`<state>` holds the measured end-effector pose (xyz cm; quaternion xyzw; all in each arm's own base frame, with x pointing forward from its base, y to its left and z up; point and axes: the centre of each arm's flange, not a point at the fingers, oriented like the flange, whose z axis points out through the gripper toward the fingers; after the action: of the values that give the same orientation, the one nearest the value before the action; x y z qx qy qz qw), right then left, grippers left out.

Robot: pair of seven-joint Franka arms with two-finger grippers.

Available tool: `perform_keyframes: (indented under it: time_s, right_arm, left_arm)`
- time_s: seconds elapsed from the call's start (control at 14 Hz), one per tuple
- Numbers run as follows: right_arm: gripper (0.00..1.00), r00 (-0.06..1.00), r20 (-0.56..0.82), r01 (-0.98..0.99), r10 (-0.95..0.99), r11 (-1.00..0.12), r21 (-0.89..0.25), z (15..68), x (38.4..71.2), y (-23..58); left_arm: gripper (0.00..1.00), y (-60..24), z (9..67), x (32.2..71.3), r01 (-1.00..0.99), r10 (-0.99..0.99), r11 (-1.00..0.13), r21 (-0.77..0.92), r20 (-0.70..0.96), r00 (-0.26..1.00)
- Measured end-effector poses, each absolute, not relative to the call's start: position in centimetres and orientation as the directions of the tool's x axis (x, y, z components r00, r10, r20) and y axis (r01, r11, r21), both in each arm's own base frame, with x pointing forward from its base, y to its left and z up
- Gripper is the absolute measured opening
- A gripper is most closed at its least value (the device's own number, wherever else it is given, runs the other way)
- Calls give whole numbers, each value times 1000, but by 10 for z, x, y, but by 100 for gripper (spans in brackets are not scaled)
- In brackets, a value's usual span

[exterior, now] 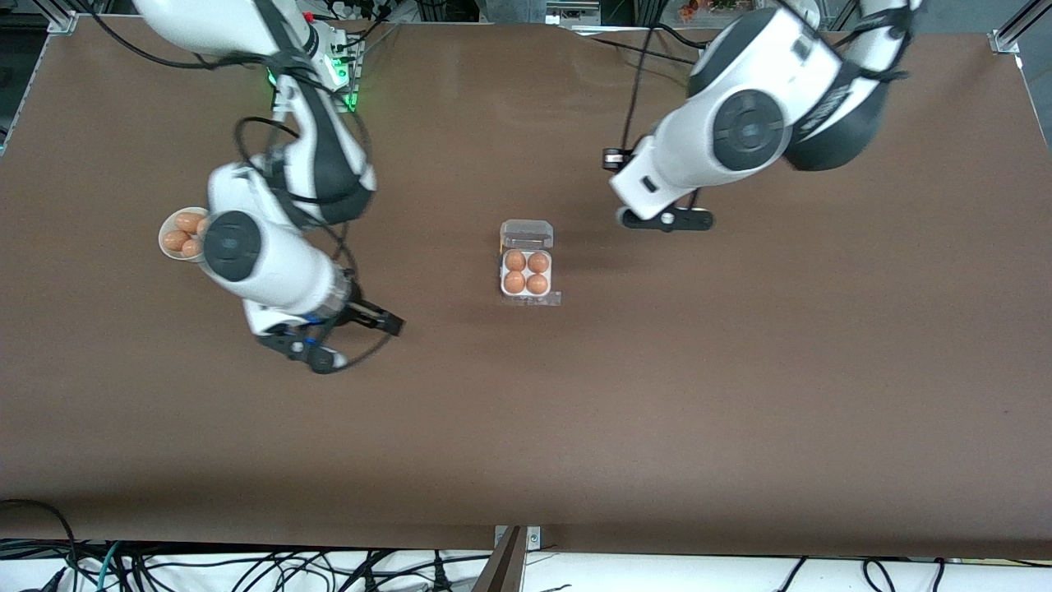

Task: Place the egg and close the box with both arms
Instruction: 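Grasp the box lid with the left gripper while the right gripper rests, then fold the clear lid over the eggs with the left gripper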

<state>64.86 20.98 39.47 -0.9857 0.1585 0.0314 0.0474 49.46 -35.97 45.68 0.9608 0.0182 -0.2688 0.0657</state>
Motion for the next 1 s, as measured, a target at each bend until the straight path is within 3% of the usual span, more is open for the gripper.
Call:
perform_keyframes:
  time_s: [0.07,0.5,0.79,1.0]
  right_arm:
    - [100,961,-66,-273,-268,-959,-80,407,643,178]
    - [100,999,-11,-33,-33,-999,-6,513,589,23]
    - [100,998,-20,-66,-67,-998,24,586,550,-15]
    - [100,994,5,-110,-110,-994,23,609,545,-38]
  left_arm:
    - [6,-370,441,491,79,0,-990,118,-557,830]
    - [5,-429,349,465,53,-12,-996,78,-668,744]
    - [5,-471,298,454,88,8,-992,89,-651,759]
    - [5,-481,279,455,110,37,-991,81,-618,785]
